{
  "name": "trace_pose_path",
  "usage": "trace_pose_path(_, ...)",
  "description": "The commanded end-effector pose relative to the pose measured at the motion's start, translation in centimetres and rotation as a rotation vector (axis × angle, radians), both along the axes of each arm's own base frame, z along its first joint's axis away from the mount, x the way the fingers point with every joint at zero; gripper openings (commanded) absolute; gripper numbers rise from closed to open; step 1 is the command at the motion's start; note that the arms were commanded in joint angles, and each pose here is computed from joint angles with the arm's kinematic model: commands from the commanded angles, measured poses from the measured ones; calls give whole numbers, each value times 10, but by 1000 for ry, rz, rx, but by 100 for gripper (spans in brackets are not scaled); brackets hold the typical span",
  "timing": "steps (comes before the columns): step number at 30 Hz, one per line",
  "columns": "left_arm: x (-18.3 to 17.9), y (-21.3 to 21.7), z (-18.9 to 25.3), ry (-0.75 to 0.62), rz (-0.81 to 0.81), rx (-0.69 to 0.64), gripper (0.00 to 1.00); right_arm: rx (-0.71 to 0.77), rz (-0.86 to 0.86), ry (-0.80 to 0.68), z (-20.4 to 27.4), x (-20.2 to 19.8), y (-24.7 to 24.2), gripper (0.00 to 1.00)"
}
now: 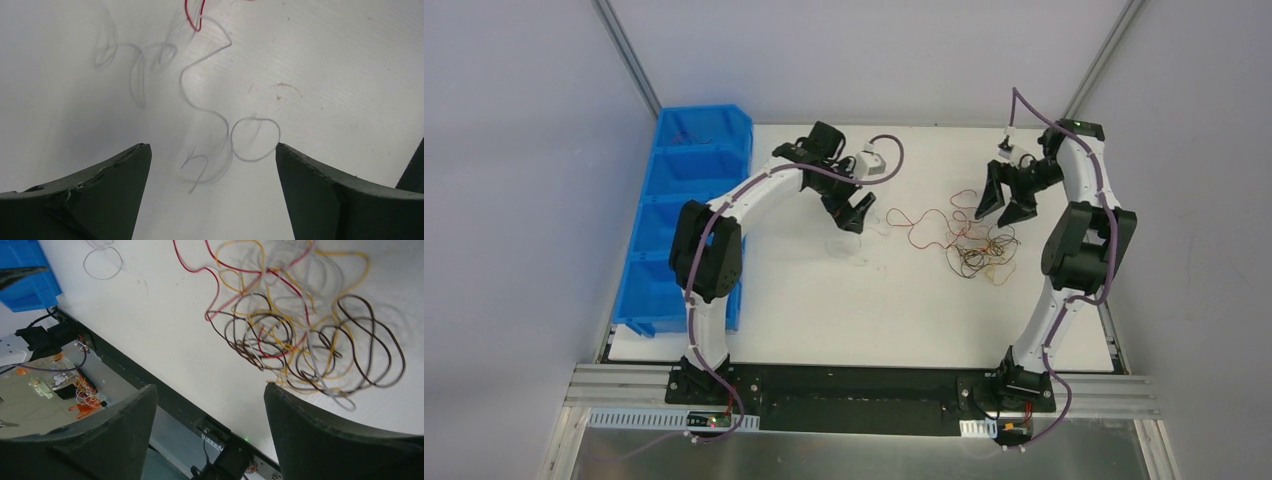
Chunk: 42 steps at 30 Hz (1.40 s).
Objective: Untangle the cables
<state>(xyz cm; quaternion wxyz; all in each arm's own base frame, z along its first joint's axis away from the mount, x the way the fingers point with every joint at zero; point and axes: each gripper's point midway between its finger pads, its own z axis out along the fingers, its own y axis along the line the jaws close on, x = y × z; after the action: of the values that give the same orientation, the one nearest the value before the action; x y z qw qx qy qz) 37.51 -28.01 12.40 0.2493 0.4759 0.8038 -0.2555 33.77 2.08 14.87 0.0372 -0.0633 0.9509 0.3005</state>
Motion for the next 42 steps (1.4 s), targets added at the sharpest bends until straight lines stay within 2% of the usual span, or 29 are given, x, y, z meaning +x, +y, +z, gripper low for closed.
trace_pose_path(1, 17, -40, -8, -76, -3, -30, 99, 30, 10, -128, 18, 23, 48, 81)
trace_pose_path(6, 40, -61, -21, -116, 50, -82, 98, 59, -31, -132, -2, 55, 80, 73)
trace_pose_path(11, 33, -84, -34, -135, -13, -119, 87, 69, -50, -57, -33, 63, 104, 69)
trace_pose_path(16, 23, -107, -46, -108, -16, -137, 84, 109, -42, -60, -40, 67, 124, 69)
trace_pose_path(23, 36, -106, -68, -37, 157, -107, 76, 194, -33, -13, -51, 58, 155, 70)
trace_pose_path(28, 41, -101, -72, -28, 228, -89, 60, 171, -40, 3, -75, 60, 166, 65)
trace_pose_path(30, 41, -99, -71, -33, 237, -88, 48, 148, -53, 8, -85, 62, 167, 60)
trace_pose_path(32, 40, -98, -61, -47, 235, -98, 27, 120, -68, 6, -93, 66, 167, 52)
trace_pose_path(33, 39, -98, -51, -62, 227, -108, 15, 100, -75, -2, -97, 68, 166, 47)
trace_pose_path(35, 34, -97, -27, -97, 198, -139, 0, 61, -81, -16, -106, 72, 163, 31)
trace_pose_path(39, 18, -95, 51, -201, 101, -248, 0, -32, -94, -33, -118, 79, 152, 0)
trace_pose_path(42, 7, -85, 129, -272, 65, -342, 0, -128, -99, -32, -131, 81, 139, 0)
